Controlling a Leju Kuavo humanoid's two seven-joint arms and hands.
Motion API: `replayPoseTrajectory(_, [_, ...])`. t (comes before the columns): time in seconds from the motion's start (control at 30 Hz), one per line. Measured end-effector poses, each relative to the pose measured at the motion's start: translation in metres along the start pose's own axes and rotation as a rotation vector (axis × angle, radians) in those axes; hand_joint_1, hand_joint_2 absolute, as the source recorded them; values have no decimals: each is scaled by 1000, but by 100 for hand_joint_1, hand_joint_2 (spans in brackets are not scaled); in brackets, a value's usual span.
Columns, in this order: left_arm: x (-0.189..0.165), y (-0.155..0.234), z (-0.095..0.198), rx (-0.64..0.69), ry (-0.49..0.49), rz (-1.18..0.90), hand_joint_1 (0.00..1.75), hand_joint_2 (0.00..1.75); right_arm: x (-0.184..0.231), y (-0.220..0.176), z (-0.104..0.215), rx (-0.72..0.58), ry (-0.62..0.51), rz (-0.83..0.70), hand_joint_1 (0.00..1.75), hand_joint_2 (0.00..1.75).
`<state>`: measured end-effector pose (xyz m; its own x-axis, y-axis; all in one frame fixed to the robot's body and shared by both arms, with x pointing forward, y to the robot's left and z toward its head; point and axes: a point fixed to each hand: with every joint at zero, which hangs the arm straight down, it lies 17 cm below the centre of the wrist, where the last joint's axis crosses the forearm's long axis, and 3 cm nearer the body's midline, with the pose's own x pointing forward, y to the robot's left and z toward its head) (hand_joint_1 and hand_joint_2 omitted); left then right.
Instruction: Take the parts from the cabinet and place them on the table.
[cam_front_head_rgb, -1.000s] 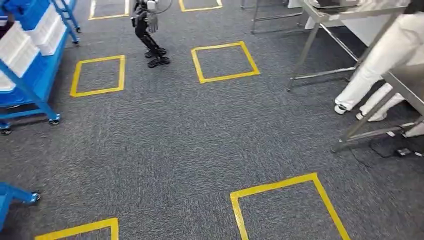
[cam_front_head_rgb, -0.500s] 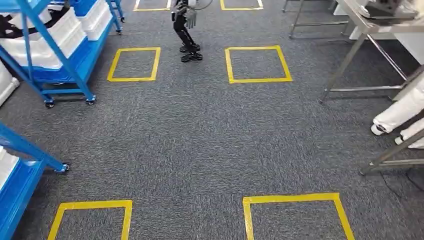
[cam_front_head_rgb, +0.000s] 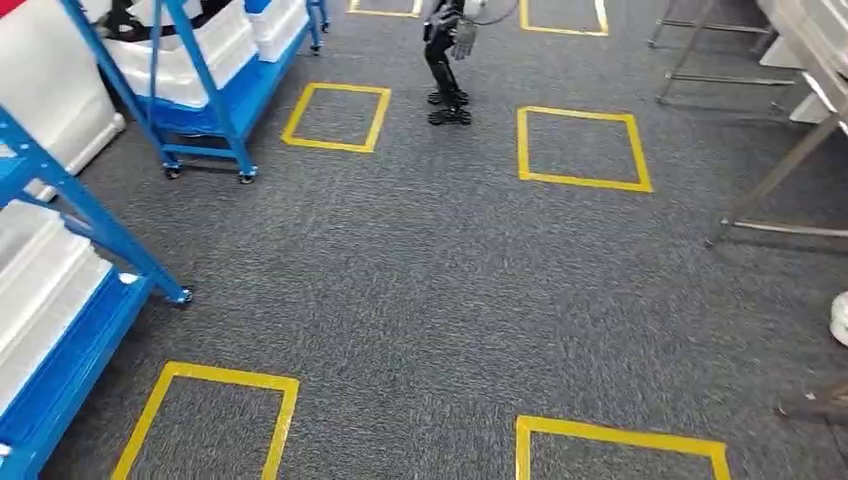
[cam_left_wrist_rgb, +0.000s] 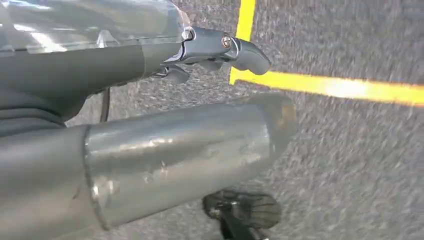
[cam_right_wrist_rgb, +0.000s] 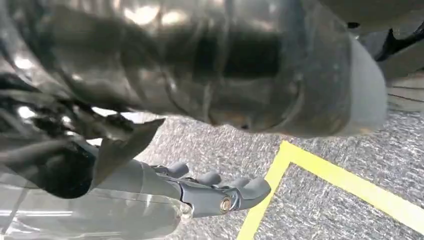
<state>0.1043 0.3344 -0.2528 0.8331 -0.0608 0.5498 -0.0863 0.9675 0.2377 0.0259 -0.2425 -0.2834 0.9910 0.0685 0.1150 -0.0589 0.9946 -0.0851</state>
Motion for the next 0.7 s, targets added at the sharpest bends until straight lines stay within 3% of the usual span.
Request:
replayPoseTrajectory(0.27, [-2,18,4,47,24,73,0,0,-2,3,0,13,22,20,0,0])
replayPoseTrajectory(0.7, [-47,31,35,162,227,192,0,0,36,-23,-3,-62,-139,48,0,0])
